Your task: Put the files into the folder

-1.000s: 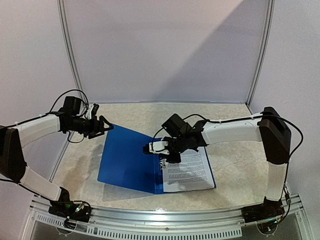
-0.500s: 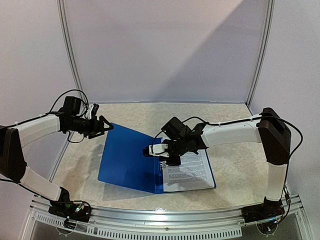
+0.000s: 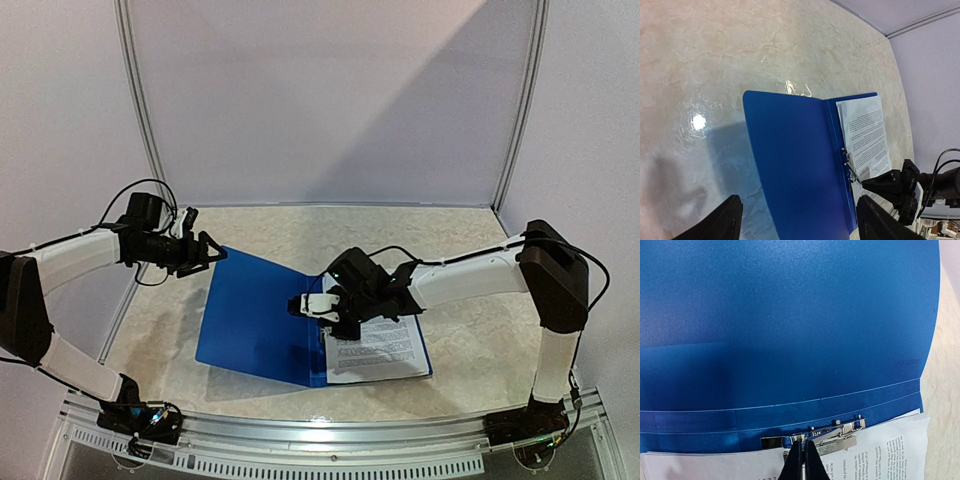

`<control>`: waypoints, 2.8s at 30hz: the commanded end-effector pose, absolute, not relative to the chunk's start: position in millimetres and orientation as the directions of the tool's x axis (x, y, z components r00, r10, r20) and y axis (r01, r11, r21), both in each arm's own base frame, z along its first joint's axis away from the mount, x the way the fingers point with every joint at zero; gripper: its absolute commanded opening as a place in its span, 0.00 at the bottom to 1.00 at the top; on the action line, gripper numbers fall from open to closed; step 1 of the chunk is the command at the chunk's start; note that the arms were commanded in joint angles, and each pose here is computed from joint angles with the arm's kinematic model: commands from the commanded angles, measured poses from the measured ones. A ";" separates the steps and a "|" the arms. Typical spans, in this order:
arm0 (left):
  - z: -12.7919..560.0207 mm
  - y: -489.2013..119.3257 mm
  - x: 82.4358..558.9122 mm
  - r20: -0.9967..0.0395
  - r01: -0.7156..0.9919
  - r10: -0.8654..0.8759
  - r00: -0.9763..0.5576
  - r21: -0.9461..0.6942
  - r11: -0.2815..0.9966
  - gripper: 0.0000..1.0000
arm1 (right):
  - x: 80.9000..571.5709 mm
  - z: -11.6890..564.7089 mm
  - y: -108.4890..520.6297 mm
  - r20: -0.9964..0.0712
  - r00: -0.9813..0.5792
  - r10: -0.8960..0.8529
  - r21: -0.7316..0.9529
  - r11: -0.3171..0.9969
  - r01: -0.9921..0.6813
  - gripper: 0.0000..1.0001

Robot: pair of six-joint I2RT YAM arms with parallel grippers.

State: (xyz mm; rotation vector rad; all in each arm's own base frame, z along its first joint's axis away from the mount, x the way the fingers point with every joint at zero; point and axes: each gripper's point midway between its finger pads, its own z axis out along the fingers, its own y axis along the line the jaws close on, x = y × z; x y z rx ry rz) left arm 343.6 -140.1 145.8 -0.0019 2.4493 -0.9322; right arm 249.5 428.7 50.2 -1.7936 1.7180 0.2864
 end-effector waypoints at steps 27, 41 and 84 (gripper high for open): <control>116.4 -156.8 337.6 -0.379 0.140 -0.145 -0.914 -0.630 0.764 0.73 | 175.0 -73.6 336.8 -0.162 -0.151 -0.975 0.059 0.144 -0.988 0.00; 108.6 -159.3 335.6 -0.354 0.128 -0.137 -0.925 -0.630 0.766 0.52 | 176.4 -79.7 330.1 -0.129 -0.271 -0.954 0.059 0.266 -0.962 0.00; 108.0 -159.9 333.3 -0.308 0.083 -0.159 -0.938 -0.646 0.758 0.00 | 183.3 -73.1 322.7 -0.069 -0.372 -0.926 0.021 0.372 -0.928 0.00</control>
